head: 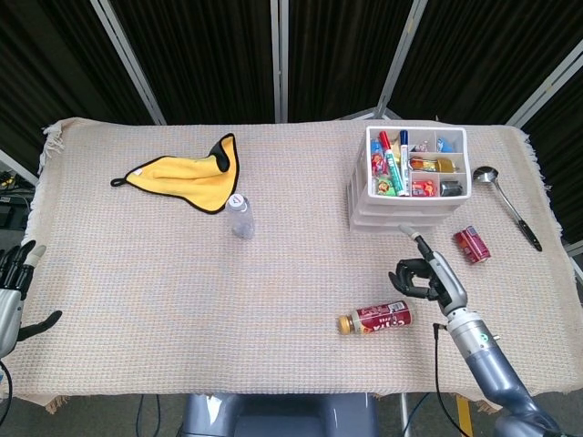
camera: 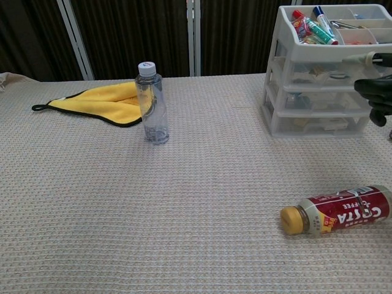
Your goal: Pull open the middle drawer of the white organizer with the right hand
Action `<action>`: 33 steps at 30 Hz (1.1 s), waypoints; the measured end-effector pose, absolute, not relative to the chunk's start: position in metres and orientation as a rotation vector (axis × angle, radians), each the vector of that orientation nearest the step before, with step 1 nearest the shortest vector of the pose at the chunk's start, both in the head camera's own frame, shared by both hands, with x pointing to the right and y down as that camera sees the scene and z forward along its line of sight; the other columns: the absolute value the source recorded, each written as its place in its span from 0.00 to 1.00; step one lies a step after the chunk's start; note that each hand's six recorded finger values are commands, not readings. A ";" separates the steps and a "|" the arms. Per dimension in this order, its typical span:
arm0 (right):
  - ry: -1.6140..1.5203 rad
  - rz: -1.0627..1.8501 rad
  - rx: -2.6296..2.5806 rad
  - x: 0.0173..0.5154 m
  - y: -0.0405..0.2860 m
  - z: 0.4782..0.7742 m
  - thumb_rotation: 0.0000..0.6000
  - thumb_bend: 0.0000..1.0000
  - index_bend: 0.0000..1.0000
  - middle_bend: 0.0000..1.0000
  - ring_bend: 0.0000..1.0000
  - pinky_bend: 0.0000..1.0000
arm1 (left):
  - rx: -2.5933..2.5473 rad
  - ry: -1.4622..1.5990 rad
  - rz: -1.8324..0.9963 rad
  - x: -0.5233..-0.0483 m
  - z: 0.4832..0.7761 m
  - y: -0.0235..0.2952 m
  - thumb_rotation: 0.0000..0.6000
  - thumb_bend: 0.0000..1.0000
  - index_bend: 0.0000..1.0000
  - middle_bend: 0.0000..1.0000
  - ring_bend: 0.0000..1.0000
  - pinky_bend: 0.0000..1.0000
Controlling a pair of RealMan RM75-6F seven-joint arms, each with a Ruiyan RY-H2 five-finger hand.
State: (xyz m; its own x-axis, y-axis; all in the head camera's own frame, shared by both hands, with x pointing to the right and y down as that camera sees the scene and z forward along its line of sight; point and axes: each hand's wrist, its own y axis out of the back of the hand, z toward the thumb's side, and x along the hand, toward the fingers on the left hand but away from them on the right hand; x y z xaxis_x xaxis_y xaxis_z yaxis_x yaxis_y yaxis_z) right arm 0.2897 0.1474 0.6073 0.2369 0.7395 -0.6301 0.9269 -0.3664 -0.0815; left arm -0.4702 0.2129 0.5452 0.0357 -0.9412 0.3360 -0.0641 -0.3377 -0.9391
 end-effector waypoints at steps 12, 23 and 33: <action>1.500 -0.784 2.068 0.282 0.137 0.646 1.00 0.33 0.06 0.76 0.80 0.66 | -1.523 1.057 -1.412 -0.471 0.546 0.213 1.00 0.12 0.00 0.00 0.00 0.00; 1.512 -0.741 2.007 0.281 0.127 0.660 1.00 0.33 0.06 0.75 0.80 0.66 | -1.524 1.045 -1.424 -0.470 0.548 0.213 1.00 0.12 0.00 0.00 0.00 0.00; 1.543 -0.741 1.949 0.291 0.122 0.673 1.00 0.33 0.06 0.75 0.80 0.66 | -1.525 1.041 -1.426 -0.469 0.549 0.213 1.00 0.12 0.00 0.00 0.00 0.00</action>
